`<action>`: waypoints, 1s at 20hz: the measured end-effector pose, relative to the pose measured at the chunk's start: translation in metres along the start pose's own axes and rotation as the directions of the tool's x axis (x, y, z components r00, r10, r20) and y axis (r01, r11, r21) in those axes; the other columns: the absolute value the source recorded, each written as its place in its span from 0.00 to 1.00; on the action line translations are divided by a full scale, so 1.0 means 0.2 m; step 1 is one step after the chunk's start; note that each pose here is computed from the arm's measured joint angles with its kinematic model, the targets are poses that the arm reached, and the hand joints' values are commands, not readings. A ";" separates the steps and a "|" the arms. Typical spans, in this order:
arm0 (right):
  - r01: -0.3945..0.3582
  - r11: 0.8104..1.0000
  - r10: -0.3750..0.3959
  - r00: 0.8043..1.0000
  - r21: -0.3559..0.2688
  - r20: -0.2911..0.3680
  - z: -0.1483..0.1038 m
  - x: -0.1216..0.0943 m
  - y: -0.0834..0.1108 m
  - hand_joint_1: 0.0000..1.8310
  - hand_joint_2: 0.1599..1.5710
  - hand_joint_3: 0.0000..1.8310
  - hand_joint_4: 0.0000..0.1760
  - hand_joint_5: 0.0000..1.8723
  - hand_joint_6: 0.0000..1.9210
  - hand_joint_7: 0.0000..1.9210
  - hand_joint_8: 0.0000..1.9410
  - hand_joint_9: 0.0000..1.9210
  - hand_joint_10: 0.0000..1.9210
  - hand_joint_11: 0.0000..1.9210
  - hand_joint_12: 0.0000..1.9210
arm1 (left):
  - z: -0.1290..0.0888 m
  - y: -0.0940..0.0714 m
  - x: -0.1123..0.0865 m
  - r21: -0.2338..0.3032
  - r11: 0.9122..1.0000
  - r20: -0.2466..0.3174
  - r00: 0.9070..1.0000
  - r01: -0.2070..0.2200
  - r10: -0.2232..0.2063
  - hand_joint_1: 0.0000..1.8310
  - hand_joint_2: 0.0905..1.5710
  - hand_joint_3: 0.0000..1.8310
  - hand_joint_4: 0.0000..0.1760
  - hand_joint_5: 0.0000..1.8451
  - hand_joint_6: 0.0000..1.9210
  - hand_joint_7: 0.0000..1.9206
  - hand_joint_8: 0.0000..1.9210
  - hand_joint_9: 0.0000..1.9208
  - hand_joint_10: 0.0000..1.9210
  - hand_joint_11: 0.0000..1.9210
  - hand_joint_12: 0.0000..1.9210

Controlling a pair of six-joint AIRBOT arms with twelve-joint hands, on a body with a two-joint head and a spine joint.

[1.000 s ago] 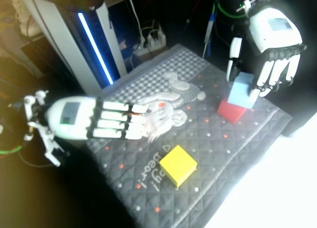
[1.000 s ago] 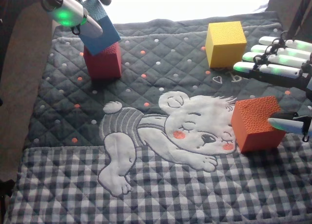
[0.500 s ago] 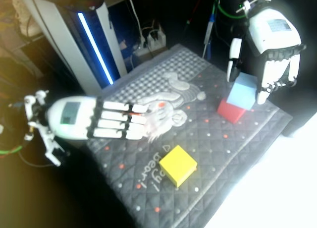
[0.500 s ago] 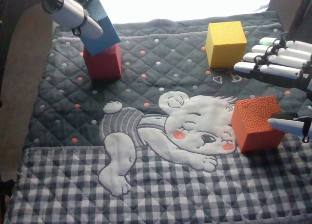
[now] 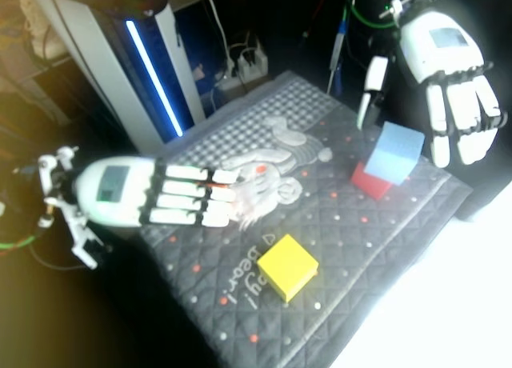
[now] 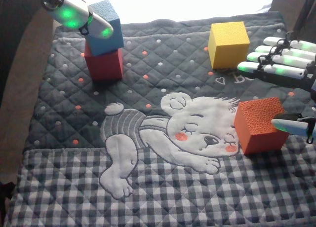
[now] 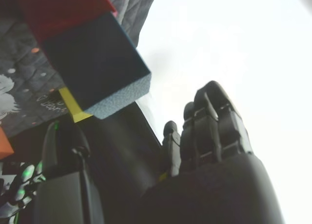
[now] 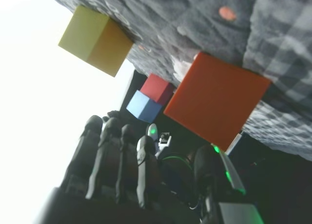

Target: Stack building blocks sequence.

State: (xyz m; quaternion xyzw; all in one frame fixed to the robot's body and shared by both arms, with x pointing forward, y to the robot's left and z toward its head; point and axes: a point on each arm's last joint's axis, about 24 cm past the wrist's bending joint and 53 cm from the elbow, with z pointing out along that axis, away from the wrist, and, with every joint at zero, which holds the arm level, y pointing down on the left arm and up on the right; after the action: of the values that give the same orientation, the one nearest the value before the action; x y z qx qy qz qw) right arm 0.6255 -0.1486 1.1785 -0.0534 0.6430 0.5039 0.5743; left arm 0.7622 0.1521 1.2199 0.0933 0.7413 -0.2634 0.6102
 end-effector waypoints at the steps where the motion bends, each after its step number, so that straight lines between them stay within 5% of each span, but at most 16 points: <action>1: -0.001 1.000 0.001 1.000 0.001 0.001 0.00 0.00 0.00 0.38 0.81 0.00 0.37 0.12 0.00 0.10 0.00 0.09 0.00 0.03 0.01 | -0.02 -0.01 -0.02 0.011 1.000 0.012 1.000 0.000 0.000 0.37 0.56 0.00 0.90 0.01 0.00 0.01 0.00 0.01 0.00 0.00 0.24; 2: -0.001 1.000 0.001 1.000 0.000 0.002 0.00 0.00 0.00 0.38 0.81 0.00 0.40 0.12 0.00 0.11 0.00 0.09 0.00 0.03 0.02 | -0.03 -0.02 -0.03 0.021 1.000 0.020 1.000 0.000 0.000 0.38 0.56 0.00 0.88 0.01 0.00 0.01 0.00 0.01 0.00 0.00 0.21; 4: -0.002 1.000 0.002 1.000 0.002 0.003 0.00 0.00 0.00 0.37 0.81 0.00 0.47 0.13 0.00 0.11 0.00 0.09 0.00 0.04 0.02 | -0.07 -0.06 -0.06 0.044 0.999 0.040 0.999 -0.001 -0.001 0.36 0.56 0.00 1.00 0.02 0.00 0.01 0.00 0.02 0.00 0.00 0.20; 6: -0.003 1.000 0.003 1.000 0.003 0.003 0.00 0.00 0.00 0.39 0.77 0.00 0.34 0.13 0.00 0.10 0.00 0.09 0.00 0.03 0.02 | -0.14 -0.10 -0.11 0.076 0.997 0.073 0.997 -0.002 -0.004 0.37 0.56 0.00 1.00 0.03 0.00 0.02 0.00 0.03 0.00 0.00 0.20; 7: -0.003 1.000 0.003 1.000 0.002 0.004 0.00 0.00 0.00 0.37 0.75 0.00 0.17 0.12 0.00 0.10 0.00 0.09 0.00 0.04 0.02 | -0.17 -0.11 -0.14 0.091 0.996 0.089 0.996 -0.004 -0.004 0.41 0.55 0.00 1.00 0.04 0.00 0.03 0.00 0.04 0.00 0.00 0.24; 8: -0.006 1.000 0.006 1.000 0.002 0.004 0.00 0.00 0.00 0.35 0.73 0.00 0.17 0.11 0.00 0.10 0.00 0.09 0.00 0.06 0.03 | -0.23 -0.14 -0.16 0.111 0.994 0.109 0.994 -0.007 -0.005 0.41 0.55 0.00 1.00 0.02 0.00 0.02 0.00 0.04 0.00 0.00 0.26; 10: -0.012 1.000 0.012 1.000 -0.009 0.004 0.00 0.00 0.03 0.39 0.68 0.00 0.22 0.11 0.00 0.10 0.00 0.10 0.00 0.06 0.03 | -0.33 -0.19 -0.17 0.157 0.987 0.132 0.991 -0.020 -0.001 0.38 0.55 0.00 0.82 0.03 0.00 0.03 0.00 0.06 0.00 0.00 0.35; 11: -0.010 1.000 0.010 1.000 -0.019 0.002 -0.01 0.00 0.05 0.41 0.65 0.00 0.40 0.10 0.00 0.10 0.00 0.10 0.00 0.07 0.03 | -0.38 -0.21 -0.15 0.169 0.985 0.129 0.992 -0.024 0.001 0.39 0.55 0.00 0.71 0.03 0.00 0.03 0.00 0.03 0.00 0.00 0.30; 12: -0.005 0.999 0.005 1.000 -0.033 -0.002 -0.01 0.00 0.07 0.42 0.62 0.00 0.38 0.10 0.00 0.11 0.00 0.10 0.00 0.07 0.04 | -0.42 -0.23 -0.14 0.179 0.983 0.130 0.991 -0.026 0.003 0.39 0.55 0.00 0.61 0.03 0.00 0.02 0.00 0.02 0.00 0.00 0.27; 13: 0.001 0.999 -0.001 1.000 -0.044 -0.004 -0.01 0.00 0.09 0.42 0.61 0.00 0.55 0.08 0.00 0.09 0.00 0.08 0.00 0.06 0.03 | -0.47 -0.25 -0.12 0.189 0.981 0.133 0.991 -0.036 0.010 0.38 0.53 0.00 0.75 0.04 0.00 0.03 0.00 0.02 0.00 0.00 0.30; 14: 0.003 0.999 -0.003 1.000 -0.044 -0.002 -0.01 0.00 0.08 0.42 0.60 0.00 0.58 0.08 0.00 0.09 0.00 0.08 0.00 0.05 0.03 | -0.51 -0.26 -0.08 0.193 0.980 0.128 0.991 -0.054 0.030 0.38 0.53 0.00 0.78 0.04 0.00 0.03 0.00 0.02 0.00 0.00 0.31; 15: 0.010 0.999 -0.010 1.000 -0.040 -0.002 -0.01 -0.01 0.07 0.42 0.57 0.00 0.69 0.06 0.00 0.05 0.00 0.03 0.00 0.02 0.02 | -0.54 -0.28 -0.05 0.198 0.978 0.117 0.992 -0.072 0.050 0.35 0.53 0.00 0.99 0.03 0.00 0.02 0.00 0.00 0.00 0.00 0.25; 18: 0.020 0.999 -0.021 1.000 -0.037 -0.012 -0.02 -0.01 0.07 0.43 0.58 0.00 0.69 0.07 0.00 0.05 0.00 0.02 0.00 0.02 0.02 | -0.55 -0.32 -0.01 0.214 0.973 0.110 0.992 -0.085 0.063 0.36 0.53 0.00 0.99 0.02 0.00 0.02 0.00 0.00 0.00 0.00 0.24; 20: 0.029 0.999 -0.029 0.999 -0.037 -0.026 -0.02 0.00 0.07 0.38 0.57 0.00 0.48 0.06 0.00 0.05 0.00 0.03 0.01 0.05 0.03 | -0.55 -0.32 -0.01 0.212 0.974 0.110 0.993 -0.073 0.050 0.39 0.53 0.00 1.00 0.02 0.00 0.02 0.00 0.00 0.00 0.00 0.20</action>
State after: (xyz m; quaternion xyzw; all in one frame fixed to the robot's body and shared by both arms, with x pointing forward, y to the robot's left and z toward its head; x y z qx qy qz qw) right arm 0.6139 -0.1448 1.1862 -0.0799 0.6406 0.5063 0.5718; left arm 0.6394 0.1544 1.2528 0.1682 0.6724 -0.3278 0.6420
